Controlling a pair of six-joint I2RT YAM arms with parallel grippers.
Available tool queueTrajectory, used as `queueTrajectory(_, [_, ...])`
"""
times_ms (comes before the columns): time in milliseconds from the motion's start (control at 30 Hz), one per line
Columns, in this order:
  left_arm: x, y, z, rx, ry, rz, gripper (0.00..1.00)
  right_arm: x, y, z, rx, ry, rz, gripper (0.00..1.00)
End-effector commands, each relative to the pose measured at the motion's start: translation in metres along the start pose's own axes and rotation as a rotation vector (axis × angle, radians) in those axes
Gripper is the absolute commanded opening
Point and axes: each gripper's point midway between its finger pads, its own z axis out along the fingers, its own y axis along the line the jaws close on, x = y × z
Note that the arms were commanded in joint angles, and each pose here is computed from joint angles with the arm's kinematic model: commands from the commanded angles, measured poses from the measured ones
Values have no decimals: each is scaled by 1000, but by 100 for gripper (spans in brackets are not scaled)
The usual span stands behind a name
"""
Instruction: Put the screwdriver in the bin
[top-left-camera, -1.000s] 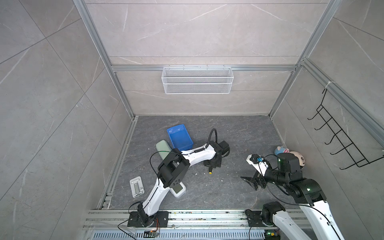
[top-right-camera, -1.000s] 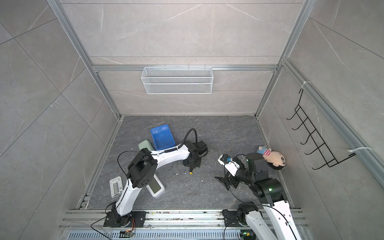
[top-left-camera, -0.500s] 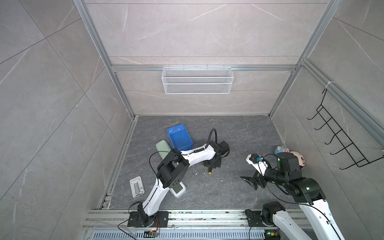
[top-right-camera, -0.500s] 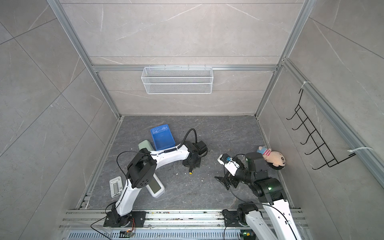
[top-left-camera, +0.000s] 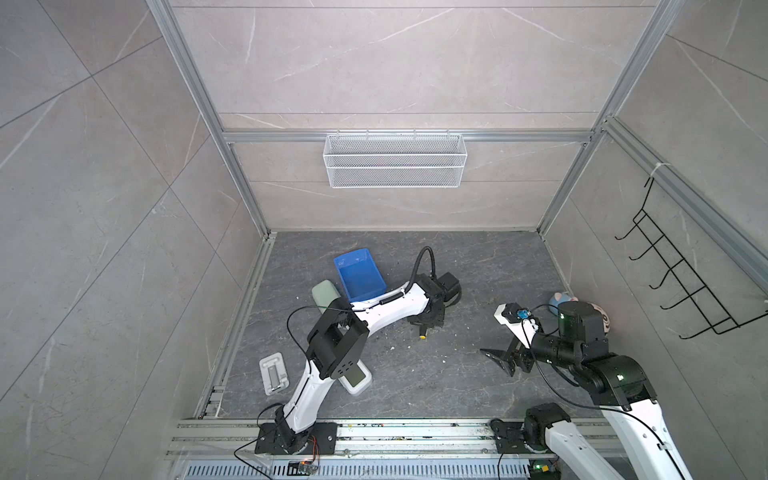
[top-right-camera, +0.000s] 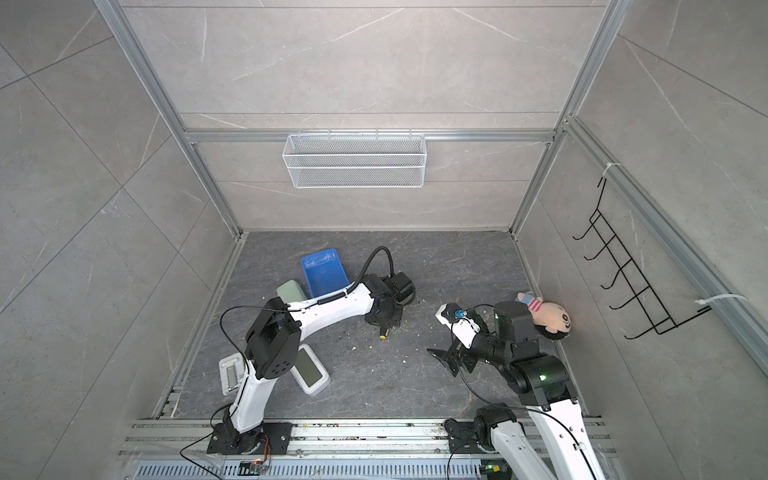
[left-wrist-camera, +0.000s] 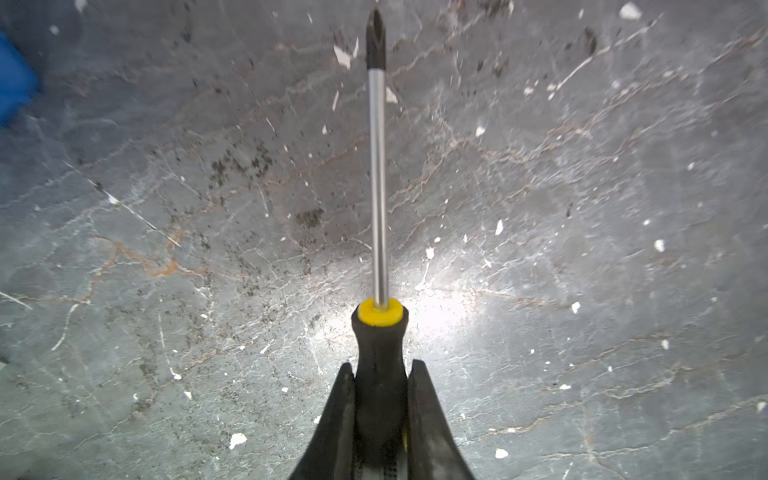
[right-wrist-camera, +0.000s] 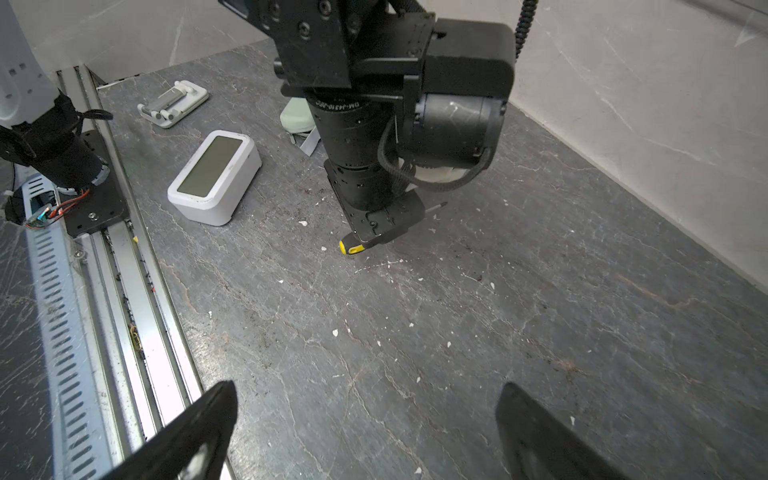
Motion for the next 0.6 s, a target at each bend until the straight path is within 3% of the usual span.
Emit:
queueTrajectory(0, [-29, 11, -43, 33, -88, -34, 0, -24, -2, -2, -4, -92, 4, 99])
queueTrajectory(333, [-55, 54, -67, 19, -151, -118, 0, -43, -12, 10, 0, -164, -8, 99])
queueTrajectory(567, [-80, 88, -77, 21, -196, -198, 0, -67, -17, 34, -11, -180, -85, 99])
